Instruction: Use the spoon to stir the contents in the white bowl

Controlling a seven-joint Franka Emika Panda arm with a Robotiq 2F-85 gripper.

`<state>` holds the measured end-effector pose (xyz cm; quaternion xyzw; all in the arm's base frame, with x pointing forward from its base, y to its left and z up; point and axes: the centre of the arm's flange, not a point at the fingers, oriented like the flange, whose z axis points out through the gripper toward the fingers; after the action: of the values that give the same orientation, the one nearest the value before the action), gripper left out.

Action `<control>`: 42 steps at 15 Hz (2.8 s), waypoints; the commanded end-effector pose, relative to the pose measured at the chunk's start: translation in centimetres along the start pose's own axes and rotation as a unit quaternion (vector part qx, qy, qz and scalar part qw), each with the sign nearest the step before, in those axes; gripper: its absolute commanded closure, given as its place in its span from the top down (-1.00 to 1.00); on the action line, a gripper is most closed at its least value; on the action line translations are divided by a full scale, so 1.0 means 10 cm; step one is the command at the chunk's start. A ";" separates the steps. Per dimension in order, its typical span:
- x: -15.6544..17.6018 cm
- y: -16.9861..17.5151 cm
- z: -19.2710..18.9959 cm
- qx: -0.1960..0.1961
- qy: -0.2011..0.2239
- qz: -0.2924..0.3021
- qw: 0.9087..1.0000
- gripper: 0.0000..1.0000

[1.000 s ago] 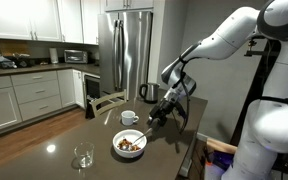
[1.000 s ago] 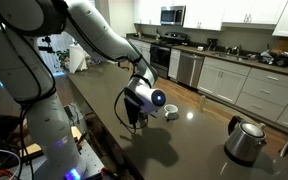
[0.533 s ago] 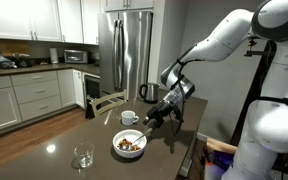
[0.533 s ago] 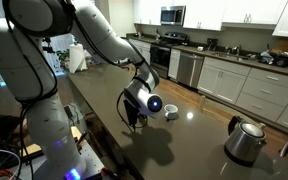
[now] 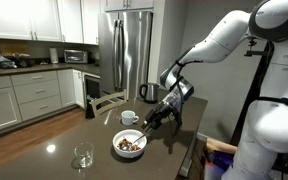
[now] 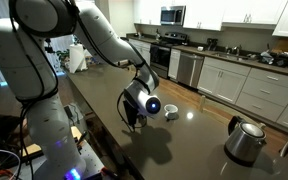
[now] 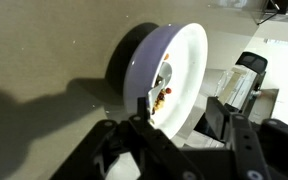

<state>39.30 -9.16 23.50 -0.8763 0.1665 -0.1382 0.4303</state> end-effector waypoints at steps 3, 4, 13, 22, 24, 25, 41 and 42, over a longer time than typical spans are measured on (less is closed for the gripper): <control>0.00 0.08 0.03 -0.003 0.013 0.001 1.000 0.53; 0.00 0.09 0.02 -0.002 0.016 0.002 1.000 0.68; 0.02 0.14 -0.13 0.018 0.058 0.027 0.998 1.00; -0.26 0.29 -0.06 0.038 0.079 0.034 0.996 1.00; -0.33 0.31 -0.06 0.043 0.088 0.036 0.995 1.00; -0.37 0.32 -0.05 0.047 0.094 0.035 0.994 1.00; -0.57 0.23 0.03 0.049 0.120 0.001 0.992 -0.22; -0.55 0.22 0.04 0.048 0.121 -0.001 0.991 -0.30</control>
<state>34.52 -8.62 20.48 -0.8347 0.2159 -0.2289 0.4520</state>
